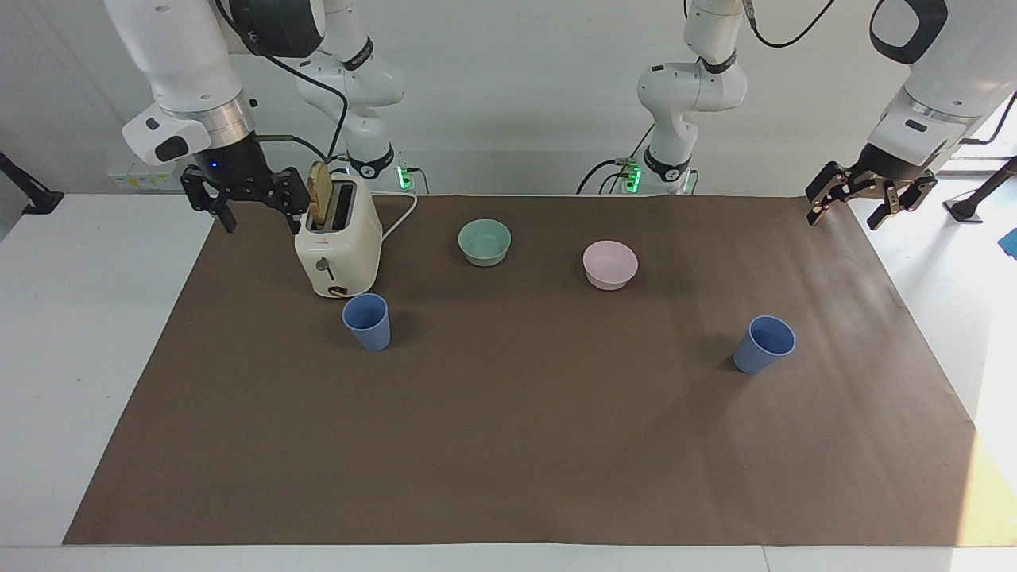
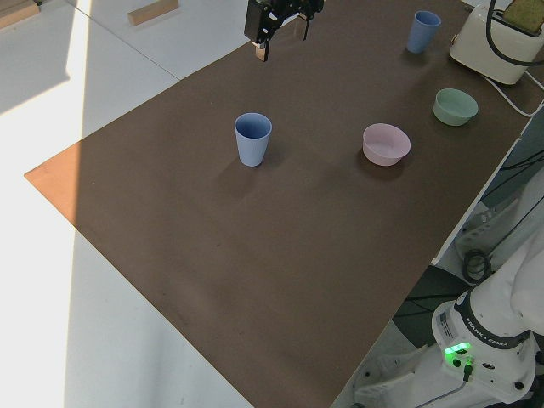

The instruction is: Stack blue cups with both arms

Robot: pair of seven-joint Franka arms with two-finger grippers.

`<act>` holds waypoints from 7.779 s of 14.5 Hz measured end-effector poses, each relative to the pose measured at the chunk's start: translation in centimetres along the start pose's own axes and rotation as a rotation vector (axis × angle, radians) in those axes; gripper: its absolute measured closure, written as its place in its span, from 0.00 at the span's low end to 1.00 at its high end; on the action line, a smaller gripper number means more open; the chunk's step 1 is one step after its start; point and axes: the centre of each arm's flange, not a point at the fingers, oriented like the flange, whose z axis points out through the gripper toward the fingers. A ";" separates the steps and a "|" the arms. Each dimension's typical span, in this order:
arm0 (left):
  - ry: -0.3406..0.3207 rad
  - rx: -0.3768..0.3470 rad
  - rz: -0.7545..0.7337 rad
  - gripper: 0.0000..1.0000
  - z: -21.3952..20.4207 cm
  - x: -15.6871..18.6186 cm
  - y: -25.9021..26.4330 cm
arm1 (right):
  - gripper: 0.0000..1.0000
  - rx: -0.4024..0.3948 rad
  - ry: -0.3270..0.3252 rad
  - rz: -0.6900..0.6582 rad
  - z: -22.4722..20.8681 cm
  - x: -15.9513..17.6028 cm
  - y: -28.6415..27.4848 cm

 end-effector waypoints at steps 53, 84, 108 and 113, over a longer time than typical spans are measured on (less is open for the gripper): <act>0.023 -0.015 0.059 0.00 15.5 7.2 -3.8 | 0.00 -0.001 -0.007 0.003 0.3 -0.2 0.2; 0.056 -0.088 -0.109 0.96 22.5 6.5 17.9 | 0.00 -0.001 -0.010 0.005 0.4 -0.4 0.3; 0.079 -0.127 -0.231 0.14 23.6 3.1 35.4 | 0.00 0.008 -0.010 0.005 1.5 -0.3 0.2; 0.040 -0.118 -0.175 0.00 14.1 3.0 25.0 | 0.00 0.026 0.036 -0.003 6.1 0.6 -0.7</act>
